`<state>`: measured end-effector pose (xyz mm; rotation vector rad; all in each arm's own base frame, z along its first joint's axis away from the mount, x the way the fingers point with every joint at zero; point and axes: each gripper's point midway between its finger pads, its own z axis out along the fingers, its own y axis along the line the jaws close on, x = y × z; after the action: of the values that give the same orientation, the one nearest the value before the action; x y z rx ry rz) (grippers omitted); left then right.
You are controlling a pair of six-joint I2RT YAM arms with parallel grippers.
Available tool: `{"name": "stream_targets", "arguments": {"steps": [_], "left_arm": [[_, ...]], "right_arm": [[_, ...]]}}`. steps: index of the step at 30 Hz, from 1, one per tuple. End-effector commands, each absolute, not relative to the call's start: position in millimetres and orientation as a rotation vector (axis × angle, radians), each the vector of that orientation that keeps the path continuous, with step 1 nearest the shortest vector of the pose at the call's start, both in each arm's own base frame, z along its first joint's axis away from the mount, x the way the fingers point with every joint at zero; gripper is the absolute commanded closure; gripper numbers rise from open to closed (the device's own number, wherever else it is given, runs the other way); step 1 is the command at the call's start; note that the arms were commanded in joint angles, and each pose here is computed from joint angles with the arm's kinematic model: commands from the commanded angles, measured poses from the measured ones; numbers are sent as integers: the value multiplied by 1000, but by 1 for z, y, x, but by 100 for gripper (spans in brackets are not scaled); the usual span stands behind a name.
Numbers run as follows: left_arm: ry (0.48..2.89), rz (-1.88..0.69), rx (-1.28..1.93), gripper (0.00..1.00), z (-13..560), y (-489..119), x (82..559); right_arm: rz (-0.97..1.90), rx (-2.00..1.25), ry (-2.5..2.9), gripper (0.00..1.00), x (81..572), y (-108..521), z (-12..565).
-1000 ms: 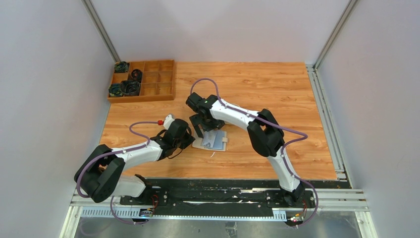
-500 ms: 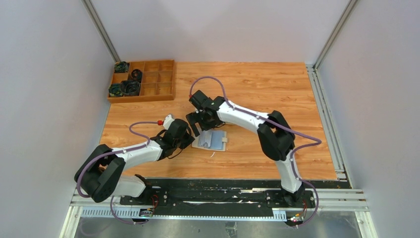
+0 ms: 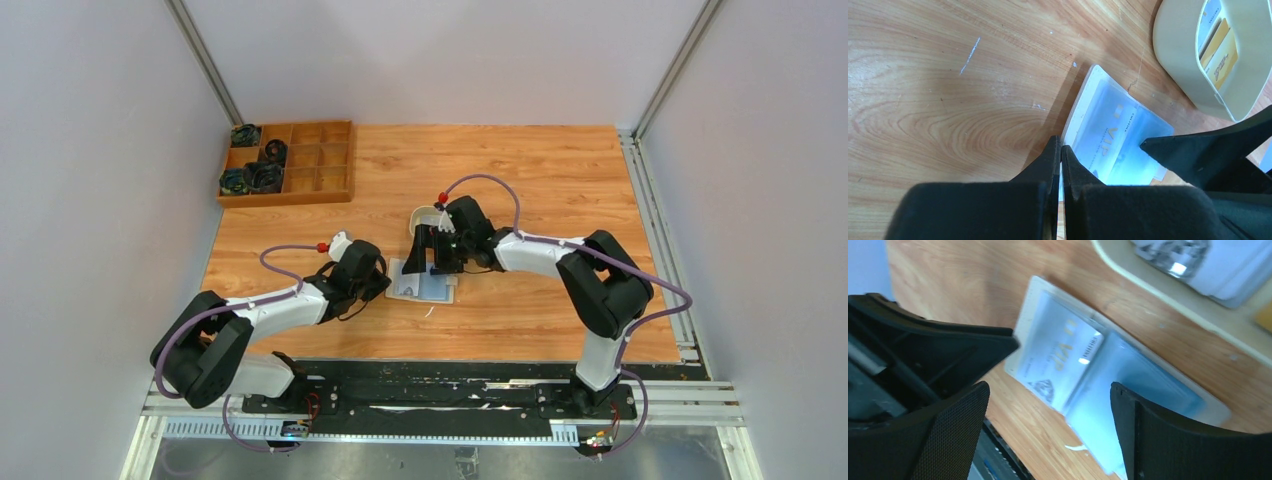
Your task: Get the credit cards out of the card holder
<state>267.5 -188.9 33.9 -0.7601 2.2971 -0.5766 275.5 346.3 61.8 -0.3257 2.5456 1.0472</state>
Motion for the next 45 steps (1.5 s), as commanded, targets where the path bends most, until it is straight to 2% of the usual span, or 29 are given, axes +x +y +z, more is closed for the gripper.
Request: {"name": "stream_targets", "arguments": {"steps": [1,15,34,40,45], "left_arm": [[2278,-532,-756,100,36,-183,273],[2289,-514,-751,100,34,-182,274],[2363,-338,-760,100,17,-166,267],[2399,-281,-762,100,1,-161,262],[2421,-250,-763,100,-9,-158,258]], "right_arm": [[1323,-297,2439,7,269,376,79],[1342,-220,2505,8,264,375,64],[1323,170,2778,9,240,354,4],[1400,359,2829,9,227,354,-14],[1488,333,2725,10,235,361,-5]]}}
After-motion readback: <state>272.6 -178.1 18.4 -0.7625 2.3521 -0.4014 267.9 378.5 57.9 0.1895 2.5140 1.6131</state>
